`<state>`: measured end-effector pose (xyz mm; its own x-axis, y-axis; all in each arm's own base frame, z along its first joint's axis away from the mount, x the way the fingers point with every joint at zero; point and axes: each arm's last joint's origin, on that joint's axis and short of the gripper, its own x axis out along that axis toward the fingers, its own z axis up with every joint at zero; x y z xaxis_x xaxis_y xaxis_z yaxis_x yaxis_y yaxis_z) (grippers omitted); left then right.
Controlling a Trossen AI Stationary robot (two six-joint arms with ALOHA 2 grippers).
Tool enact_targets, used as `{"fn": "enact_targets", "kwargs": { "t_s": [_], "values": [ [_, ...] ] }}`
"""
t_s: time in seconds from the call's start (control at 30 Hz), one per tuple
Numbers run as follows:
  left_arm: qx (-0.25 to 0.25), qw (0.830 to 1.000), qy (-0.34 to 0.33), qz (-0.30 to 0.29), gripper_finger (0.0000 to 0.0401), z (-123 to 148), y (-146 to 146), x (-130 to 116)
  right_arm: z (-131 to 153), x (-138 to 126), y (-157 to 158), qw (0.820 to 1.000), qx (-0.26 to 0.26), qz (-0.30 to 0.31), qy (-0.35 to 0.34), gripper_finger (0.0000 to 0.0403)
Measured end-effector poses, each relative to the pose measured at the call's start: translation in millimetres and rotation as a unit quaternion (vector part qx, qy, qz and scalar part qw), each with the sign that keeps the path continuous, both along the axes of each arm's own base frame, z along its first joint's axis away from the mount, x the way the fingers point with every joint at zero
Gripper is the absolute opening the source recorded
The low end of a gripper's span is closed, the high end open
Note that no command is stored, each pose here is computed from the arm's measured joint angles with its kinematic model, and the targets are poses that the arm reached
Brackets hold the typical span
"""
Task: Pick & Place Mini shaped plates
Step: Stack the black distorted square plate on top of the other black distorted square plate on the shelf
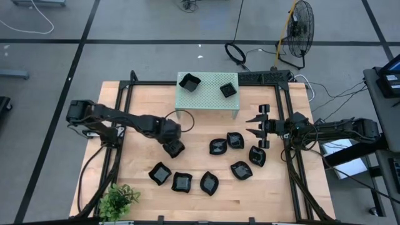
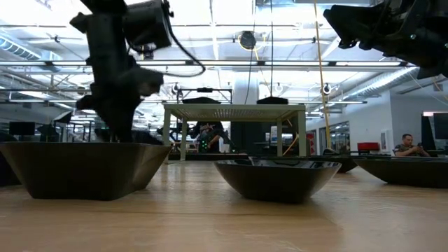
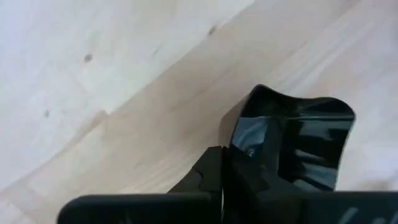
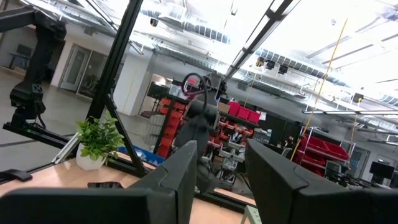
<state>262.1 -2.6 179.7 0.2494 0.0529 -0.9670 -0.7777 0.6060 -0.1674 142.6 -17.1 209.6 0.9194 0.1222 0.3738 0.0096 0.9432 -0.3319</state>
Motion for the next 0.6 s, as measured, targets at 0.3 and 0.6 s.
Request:
{"fn": "enact_targets", "kwargs": {
  "t_s": [0.3,0.6],
  "values": [
    [0.058,0.988,-0.145,-0.022,0.0013,56,3,-16,0,0,0,1.000,0.000,0.000,0.000,0.0125],
    [0.193,0.905,-0.380,-0.001,0.0011,125,35,-27,0,0,0,1.000,0.000,0.000,-0.002,0.0125]
  ]
}}
